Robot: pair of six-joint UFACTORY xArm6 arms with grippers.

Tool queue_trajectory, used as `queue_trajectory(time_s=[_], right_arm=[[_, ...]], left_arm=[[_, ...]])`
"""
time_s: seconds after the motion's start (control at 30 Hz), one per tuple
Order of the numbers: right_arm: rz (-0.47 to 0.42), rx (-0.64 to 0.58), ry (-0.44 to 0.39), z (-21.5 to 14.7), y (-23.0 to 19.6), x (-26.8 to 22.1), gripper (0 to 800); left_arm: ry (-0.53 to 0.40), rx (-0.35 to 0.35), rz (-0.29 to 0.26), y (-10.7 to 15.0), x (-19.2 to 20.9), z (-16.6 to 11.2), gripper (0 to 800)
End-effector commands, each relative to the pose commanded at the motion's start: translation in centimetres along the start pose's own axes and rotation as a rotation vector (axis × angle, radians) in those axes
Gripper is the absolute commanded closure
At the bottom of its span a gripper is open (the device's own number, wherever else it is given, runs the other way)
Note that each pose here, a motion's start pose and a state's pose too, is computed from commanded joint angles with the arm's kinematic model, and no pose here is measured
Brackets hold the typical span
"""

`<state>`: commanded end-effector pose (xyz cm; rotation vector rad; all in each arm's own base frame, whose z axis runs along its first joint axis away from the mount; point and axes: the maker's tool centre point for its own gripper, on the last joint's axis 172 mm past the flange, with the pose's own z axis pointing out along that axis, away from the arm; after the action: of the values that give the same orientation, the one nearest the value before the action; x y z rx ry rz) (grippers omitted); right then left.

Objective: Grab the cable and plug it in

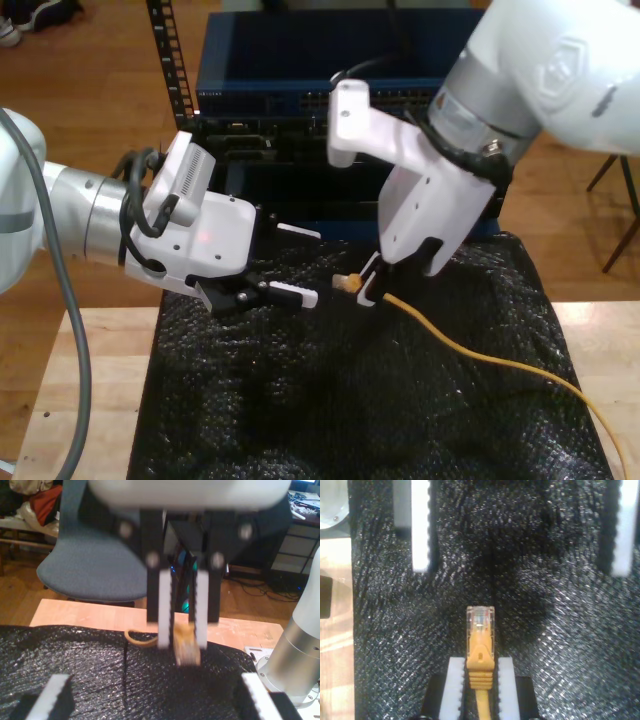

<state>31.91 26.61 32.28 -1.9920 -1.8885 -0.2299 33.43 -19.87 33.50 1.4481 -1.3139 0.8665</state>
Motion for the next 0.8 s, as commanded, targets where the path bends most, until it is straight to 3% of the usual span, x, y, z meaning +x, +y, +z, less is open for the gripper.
queue_trajectory(time_s=[0.63, 0.8], right_arm=[[-0.006, -0.001, 0.000, 0.1, 1.9, 1.4, 796], [-0.007, -0.003, 0.002, 0.0, 1.9, 1.5, 796]], left_arm=[[0.003, -0.005, 0.024, 0.3, 0.1, 0.0, 211], [0.002, -0.002, 0.022, 0.2, 0.0, 0.0, 313]])
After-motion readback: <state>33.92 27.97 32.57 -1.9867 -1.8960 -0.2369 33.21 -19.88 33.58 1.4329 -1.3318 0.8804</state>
